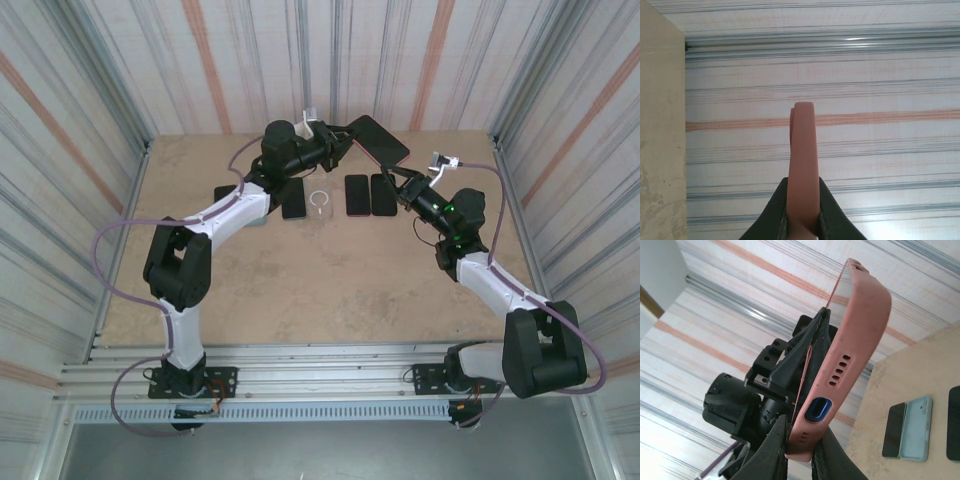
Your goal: Take the phone out of the phone case
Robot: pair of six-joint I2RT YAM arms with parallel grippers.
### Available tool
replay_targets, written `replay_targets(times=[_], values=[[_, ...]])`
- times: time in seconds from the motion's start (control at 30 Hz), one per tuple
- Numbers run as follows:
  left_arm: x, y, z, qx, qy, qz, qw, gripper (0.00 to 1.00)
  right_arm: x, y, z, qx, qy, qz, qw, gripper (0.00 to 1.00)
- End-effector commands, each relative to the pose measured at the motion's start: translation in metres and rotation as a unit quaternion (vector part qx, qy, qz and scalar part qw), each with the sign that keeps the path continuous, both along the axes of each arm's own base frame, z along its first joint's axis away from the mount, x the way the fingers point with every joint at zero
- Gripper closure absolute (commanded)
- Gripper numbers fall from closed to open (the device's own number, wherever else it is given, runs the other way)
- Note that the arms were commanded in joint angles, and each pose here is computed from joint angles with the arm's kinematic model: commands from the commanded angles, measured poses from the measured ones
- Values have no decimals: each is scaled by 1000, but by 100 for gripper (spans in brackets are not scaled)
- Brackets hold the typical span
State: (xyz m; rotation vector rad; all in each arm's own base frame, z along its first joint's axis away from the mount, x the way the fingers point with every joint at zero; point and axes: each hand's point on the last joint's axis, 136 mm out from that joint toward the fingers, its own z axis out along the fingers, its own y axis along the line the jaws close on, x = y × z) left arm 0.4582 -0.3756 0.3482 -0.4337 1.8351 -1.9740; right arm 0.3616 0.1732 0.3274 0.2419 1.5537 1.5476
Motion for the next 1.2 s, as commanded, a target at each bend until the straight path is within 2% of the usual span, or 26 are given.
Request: replay_targets(times=[0.0,0.17,0.33,0.7,0.8,0.87,1.0,1.17], values=[[-17,19,71,-80,-30,4,996,100,-4,1,-6,-61,-50,-14,997,92],[-16,19,71,-95,-9,1,995,100,-10,3,0,-94,-90,-13,991,92],[-18,20,77,-107,-3,-4,994,100,-9,3,-7,-121,-97,-17,988,93],[-28,18,93,-109,-24,-21,994,100,8,-15,-33,-116,-21,-40,992,95],[-30,18,97,-109,-31,-25,993,100,13,-18,-46,-102,14,-41,994,95],[-31,19,97,-99,-40,-26,994,100,12,-17,-44,-89,10,-33,995,94],[-29,21,91,-67,-61,-23,996,100,8,-16,-34,-98,-12,-22,995,85],[-23,31,85,-5,-131,-27,991,100,-3,-16,-29,-152,-34,25,988,63]])
